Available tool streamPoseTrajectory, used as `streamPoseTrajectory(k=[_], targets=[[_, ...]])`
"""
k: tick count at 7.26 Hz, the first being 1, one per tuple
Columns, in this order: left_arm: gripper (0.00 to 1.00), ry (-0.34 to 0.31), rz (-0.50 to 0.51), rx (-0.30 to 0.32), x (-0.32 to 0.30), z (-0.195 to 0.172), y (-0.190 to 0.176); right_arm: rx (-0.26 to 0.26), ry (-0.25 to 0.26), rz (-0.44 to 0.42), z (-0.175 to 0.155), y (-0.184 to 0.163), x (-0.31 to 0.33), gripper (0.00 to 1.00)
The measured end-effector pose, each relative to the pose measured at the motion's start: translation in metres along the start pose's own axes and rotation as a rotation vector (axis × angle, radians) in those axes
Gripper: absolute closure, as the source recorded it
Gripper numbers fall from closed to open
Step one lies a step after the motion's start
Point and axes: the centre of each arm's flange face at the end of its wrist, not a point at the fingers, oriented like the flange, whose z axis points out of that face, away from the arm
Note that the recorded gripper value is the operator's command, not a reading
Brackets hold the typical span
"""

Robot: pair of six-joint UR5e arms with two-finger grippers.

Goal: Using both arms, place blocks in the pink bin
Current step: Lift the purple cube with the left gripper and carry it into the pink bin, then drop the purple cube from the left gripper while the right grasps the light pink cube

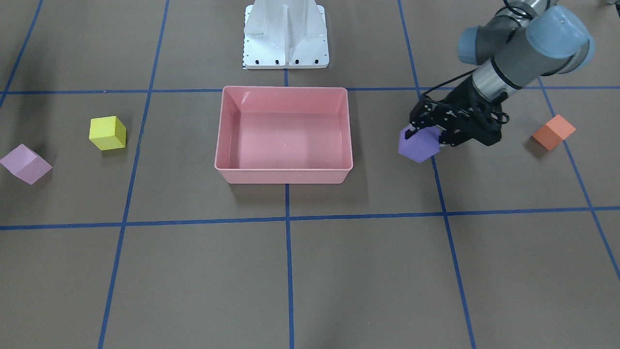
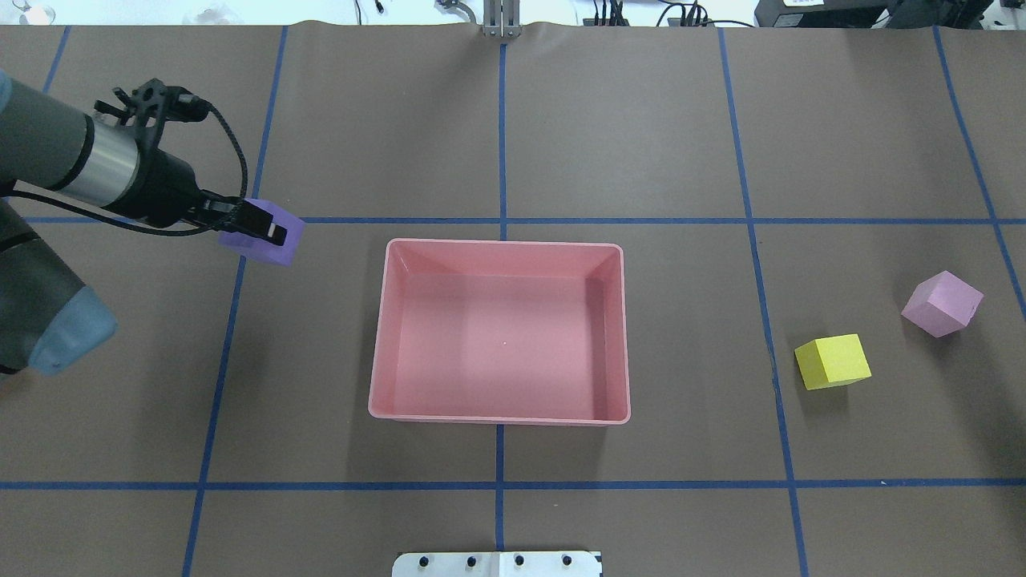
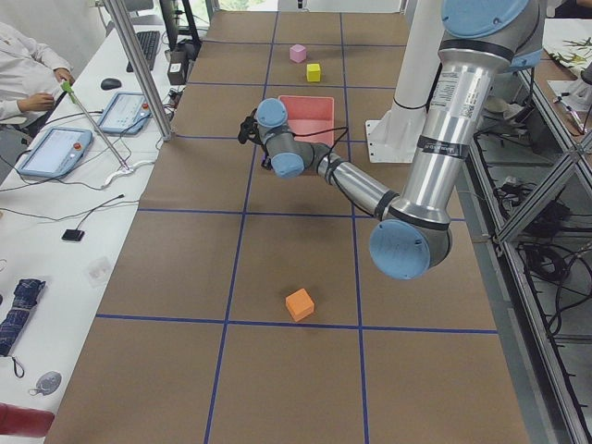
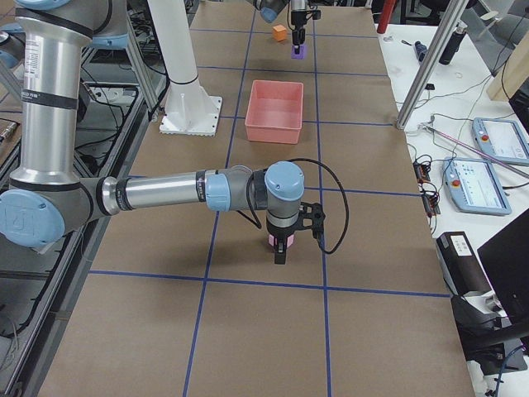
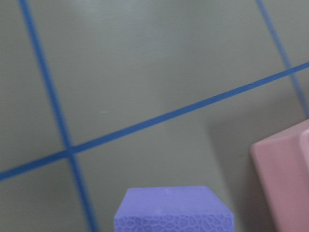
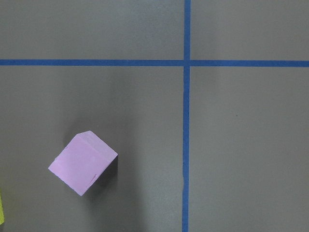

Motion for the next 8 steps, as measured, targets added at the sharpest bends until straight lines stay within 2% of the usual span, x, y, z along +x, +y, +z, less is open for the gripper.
streamPoseTrajectory(k=[1, 2, 3, 5, 6, 8], targets=[[0.76, 0.044, -0.053, 0.008, 0.054, 0.020, 0.005, 0.000, -0.003, -0.002, 0.003, -0.001, -0.004, 0.00], [0.43, 0.073, -0.089, 0.016, 0.103, 0.047, 0.019, -0.007, -0.004, 0.004, 0.007, -0.002, -0.010, 0.00], [0.00, 0.081, -0.113, 0.016, 0.152, 0.077, 0.037, -0.009, -0.005, 0.004, 0.013, -0.005, -0.021, 0.00], [0.00, 0.031, -0.133, 0.055, 0.219, 0.117, 0.067, 0.033, -0.018, -0.015, 0.028, -0.012, -0.054, 0.00], [0.00, 0.010, -0.136, 0.085, 0.231, 0.125, 0.077, 0.065, -0.025, -0.072, 0.038, -0.011, -0.072, 0.00], [0.00, -0.005, -0.142, 0.101, 0.235, 0.131, 0.084, 0.115, -0.008, -0.240, 0.065, -0.003, -0.101, 0.00]])
